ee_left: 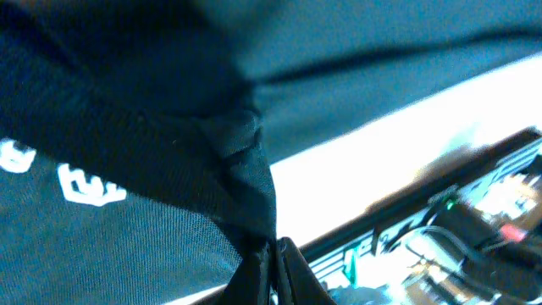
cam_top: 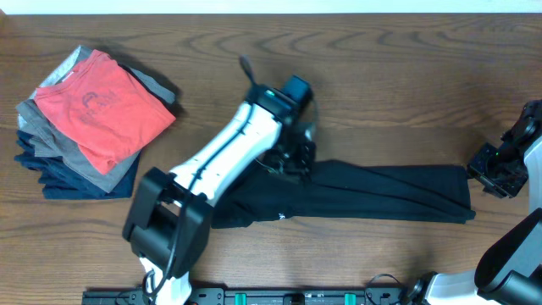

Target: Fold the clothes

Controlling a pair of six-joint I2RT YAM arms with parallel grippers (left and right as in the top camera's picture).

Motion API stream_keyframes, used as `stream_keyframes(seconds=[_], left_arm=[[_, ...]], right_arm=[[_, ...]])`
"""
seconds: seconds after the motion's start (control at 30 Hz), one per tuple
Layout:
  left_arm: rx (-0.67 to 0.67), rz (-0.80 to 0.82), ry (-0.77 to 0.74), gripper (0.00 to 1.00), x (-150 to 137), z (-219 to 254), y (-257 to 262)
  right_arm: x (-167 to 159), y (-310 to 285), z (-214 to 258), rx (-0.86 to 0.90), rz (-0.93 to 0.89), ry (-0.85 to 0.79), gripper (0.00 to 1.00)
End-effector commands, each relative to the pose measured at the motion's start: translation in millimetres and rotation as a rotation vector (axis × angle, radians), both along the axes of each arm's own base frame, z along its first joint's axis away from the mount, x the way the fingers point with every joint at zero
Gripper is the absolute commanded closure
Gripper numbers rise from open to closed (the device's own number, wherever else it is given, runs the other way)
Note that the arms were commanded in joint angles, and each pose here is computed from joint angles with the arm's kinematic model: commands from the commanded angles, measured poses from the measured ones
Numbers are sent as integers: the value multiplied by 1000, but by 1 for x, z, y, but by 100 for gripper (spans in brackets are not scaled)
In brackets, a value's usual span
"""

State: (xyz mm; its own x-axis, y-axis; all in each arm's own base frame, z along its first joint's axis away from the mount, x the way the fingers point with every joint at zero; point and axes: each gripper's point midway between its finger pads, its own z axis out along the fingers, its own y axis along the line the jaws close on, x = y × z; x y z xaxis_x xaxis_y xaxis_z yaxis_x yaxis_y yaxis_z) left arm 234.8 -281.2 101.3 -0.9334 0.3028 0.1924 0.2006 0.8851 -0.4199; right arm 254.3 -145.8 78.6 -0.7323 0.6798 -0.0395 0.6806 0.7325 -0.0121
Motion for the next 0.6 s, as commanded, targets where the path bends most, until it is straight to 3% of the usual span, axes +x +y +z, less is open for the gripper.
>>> stream_keyframes(seconds=[0.0,0.13,0.3,0.57], left_arm=[[79,-55,-28,94,-13,-9,-1],[173,-65,-95,94,-12,-16,3],[195,-63,-163,89,0,-19,4],[113,-18,-267,88,29,-17,-16]], right_arm=[[-2,-1,-1,4,5,1,59],[-3,0,-1,5,5,3,58],[-3,0,-1,6,5,5,58],[-4,0,-1,8,5,8,58]])
